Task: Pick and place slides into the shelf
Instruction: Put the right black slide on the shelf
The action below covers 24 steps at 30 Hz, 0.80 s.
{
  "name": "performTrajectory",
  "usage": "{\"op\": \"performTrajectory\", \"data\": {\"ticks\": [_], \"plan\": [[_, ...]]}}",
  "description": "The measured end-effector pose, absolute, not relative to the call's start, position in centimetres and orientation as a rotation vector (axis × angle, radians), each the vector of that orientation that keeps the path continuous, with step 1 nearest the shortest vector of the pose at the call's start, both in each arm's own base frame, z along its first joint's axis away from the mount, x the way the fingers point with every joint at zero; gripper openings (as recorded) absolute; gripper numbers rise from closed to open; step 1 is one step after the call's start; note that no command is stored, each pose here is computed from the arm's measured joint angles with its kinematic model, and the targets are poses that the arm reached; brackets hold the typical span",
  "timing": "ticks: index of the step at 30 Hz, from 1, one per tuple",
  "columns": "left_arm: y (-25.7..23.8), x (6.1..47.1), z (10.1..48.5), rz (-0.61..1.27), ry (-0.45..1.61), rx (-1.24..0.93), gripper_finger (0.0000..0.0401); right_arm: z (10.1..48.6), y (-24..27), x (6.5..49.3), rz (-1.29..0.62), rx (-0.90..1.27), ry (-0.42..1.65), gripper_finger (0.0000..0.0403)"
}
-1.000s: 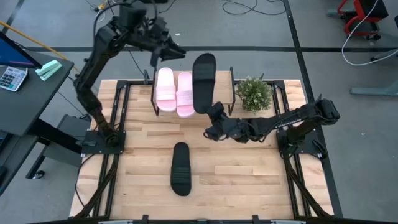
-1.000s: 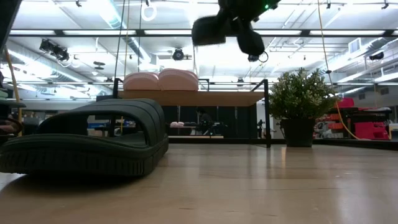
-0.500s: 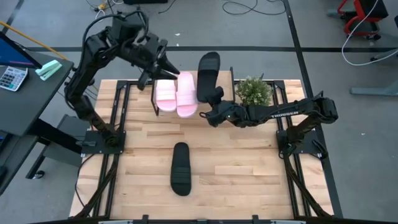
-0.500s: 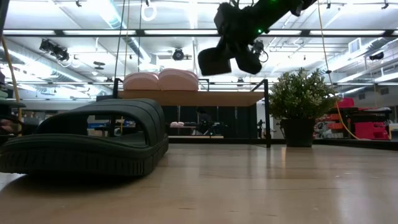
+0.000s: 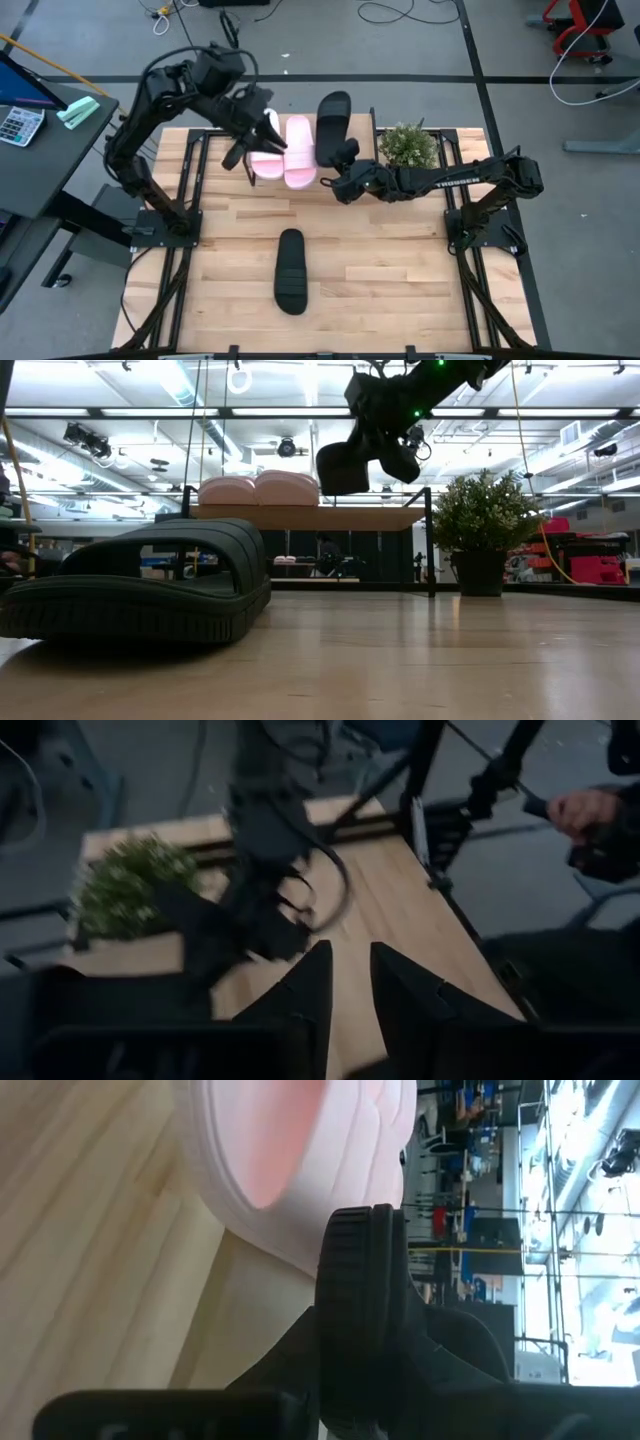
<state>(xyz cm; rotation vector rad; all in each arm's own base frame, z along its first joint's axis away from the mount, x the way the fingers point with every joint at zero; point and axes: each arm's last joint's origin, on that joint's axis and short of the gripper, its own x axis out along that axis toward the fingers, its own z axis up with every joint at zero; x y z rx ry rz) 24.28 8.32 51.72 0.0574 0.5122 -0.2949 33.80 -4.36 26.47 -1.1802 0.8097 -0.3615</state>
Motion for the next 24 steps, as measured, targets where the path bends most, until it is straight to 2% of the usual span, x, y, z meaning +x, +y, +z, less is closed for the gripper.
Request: {"op": "performTrajectory", "data": {"ticks": [7, 16, 20, 24], "plan": [[7.7, 24.3, 50.5, -0.225, 0.647, 0.037, 0.0062, 26.5, -4.4, 33.8, -0.363, -1.177, 0.807, 0.007], [8.9, 24.1, 47.3, 0.123, 0.83, 0.073, 0.004, 26.5, -4.4, 33.8, -0.367, -1.16, 0.803, 0.007], [9.0, 23.4, 46.1, 0.24, 0.834, 0.11, 0.0031, 26.5, -4.3, 33.8, -0.364, -1.153, 0.797, 0.007], [8.7, 22.4, 45.6, 0.292, 0.755, 0.14, 0.0024, 26.4, -4.3, 33.8, -0.349, -1.12, 0.78, 0.007]]}}
